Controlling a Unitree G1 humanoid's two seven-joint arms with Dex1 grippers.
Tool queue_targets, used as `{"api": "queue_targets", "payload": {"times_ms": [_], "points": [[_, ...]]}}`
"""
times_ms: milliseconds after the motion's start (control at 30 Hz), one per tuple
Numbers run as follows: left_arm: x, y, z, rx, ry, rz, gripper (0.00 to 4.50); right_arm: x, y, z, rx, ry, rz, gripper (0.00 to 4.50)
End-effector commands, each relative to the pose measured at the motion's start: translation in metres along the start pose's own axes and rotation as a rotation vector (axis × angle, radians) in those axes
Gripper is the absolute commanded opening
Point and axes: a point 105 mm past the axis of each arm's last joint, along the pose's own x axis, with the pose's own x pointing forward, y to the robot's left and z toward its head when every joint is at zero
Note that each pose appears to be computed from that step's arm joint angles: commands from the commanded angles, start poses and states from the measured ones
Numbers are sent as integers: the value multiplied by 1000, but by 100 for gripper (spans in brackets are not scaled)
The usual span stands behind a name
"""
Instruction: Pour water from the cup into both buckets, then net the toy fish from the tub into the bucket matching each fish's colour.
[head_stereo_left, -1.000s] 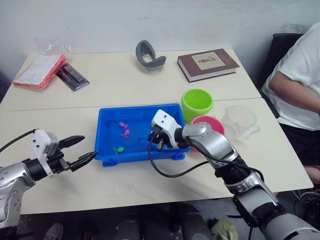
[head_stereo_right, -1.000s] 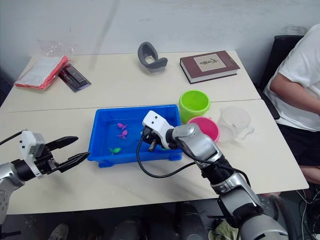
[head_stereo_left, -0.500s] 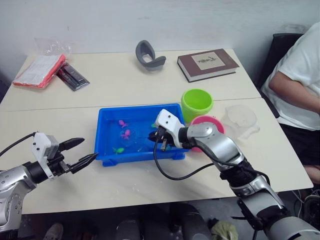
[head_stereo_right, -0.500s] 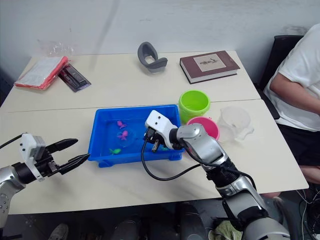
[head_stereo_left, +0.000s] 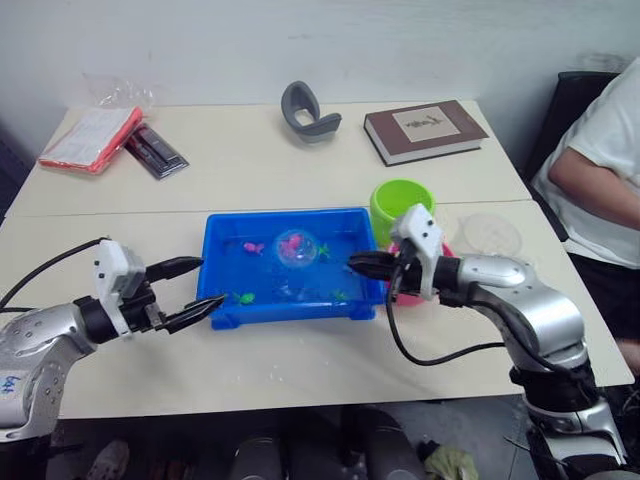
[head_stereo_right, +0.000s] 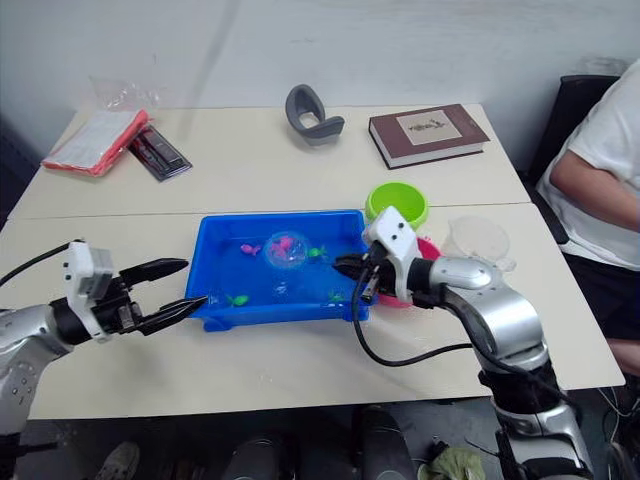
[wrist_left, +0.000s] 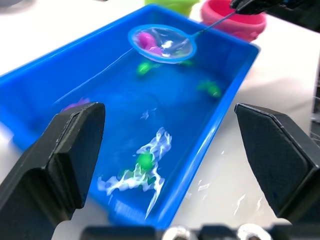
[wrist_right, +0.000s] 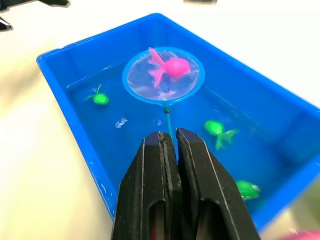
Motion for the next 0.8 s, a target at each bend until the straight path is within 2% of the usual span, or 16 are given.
{"api": "queue_targets", "payload": {"times_ms": [33, 200, 267, 433, 600, 800], "points": [[6, -4, 2, 55, -6, -56, 446, -19, 0, 5, -65, -34, -26, 0], [22, -3, 9, 58, -85, -109, 446, -45, -6, 1, -45, -50, -116, 0], [29, -4, 10, 74, -97, -133, 446, -56, -4, 9, -70, -106, -132, 0], [40, -3, 16, 81, -124, -183, 446, -87, -3, 14, -45, -105, -179, 0], [52, -15, 18, 80, -112, -299, 446, -119, -6, 8, -47, -47, -280, 0], [70, -31, 21, 88, -122, -386, 446, -171, -16, -10, -130, 47, -492, 0]]}}
